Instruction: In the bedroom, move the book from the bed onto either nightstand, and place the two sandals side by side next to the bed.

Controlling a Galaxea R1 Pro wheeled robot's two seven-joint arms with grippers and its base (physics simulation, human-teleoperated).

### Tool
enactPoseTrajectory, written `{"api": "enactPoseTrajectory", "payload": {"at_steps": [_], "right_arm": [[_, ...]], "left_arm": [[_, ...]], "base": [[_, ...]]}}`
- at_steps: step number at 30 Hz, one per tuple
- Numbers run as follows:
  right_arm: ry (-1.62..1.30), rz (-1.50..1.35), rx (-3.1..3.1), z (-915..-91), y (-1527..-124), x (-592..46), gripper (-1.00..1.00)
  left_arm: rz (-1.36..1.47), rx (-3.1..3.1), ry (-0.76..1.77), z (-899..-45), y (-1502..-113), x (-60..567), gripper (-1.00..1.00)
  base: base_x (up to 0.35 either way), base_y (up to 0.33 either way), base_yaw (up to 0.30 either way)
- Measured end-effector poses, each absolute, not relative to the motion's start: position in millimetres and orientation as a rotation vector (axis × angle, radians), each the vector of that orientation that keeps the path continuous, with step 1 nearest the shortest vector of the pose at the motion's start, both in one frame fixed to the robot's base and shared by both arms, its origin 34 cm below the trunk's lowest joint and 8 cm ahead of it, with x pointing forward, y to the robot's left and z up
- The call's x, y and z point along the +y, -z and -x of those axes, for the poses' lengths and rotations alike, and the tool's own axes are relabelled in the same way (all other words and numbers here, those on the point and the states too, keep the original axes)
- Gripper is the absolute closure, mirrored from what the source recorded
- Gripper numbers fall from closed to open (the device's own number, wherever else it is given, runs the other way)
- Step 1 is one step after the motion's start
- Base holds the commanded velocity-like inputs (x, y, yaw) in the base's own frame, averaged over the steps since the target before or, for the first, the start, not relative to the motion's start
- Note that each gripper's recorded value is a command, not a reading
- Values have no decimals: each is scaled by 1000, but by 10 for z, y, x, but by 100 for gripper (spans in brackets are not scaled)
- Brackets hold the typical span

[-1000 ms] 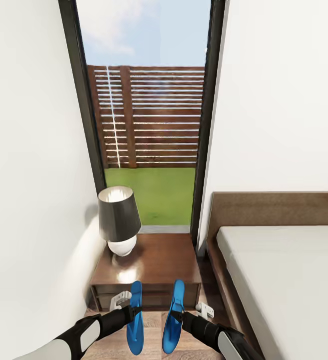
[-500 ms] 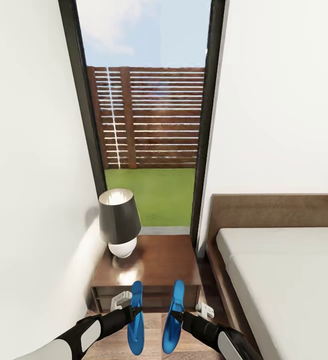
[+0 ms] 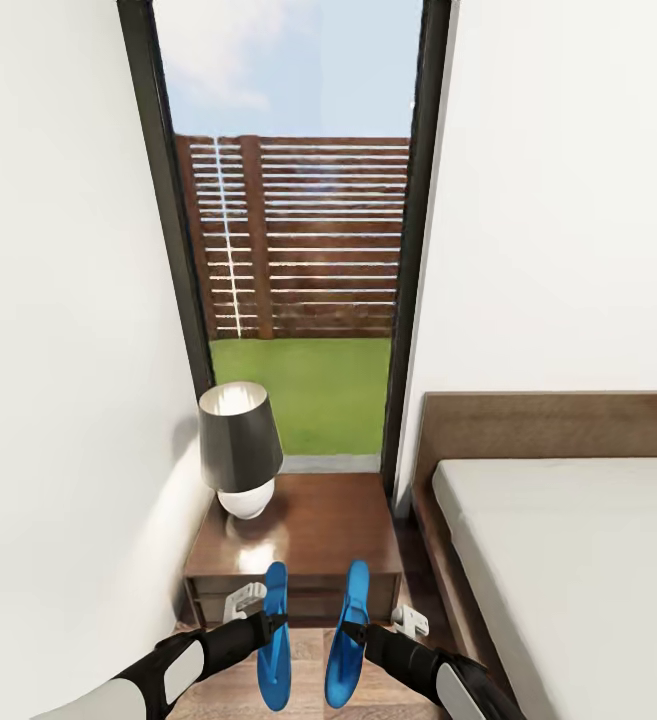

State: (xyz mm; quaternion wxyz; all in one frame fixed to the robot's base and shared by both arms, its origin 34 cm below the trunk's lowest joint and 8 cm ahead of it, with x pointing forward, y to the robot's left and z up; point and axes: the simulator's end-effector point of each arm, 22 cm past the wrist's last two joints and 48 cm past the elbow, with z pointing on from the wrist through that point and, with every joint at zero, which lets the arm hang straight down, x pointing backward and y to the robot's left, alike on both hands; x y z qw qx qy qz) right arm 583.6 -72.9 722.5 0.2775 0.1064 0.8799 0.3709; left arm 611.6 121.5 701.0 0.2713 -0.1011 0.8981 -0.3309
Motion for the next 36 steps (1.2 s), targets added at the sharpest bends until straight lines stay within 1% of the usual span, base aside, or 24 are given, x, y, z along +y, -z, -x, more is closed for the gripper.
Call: {"api": "enactPoseTrajectory", "payload": {"at_steps": [31,33,36], "right_arm": [[-996,-286,2363,-5779,-7610,-738,100],[-988,-284,2363,-5782,-7626,-799,100],[-987,-257,2342,-5799,-7671,-1165,100]], "left_arm": [[271,2421,886,-6059,-7392,1222,100],[254,2428,878,-6041,-7402,1223,100],[156,2464,840,-5964,-7377,1224,100]], "base": [[0,0,0],[0,0,0],[0,0,0]]}}
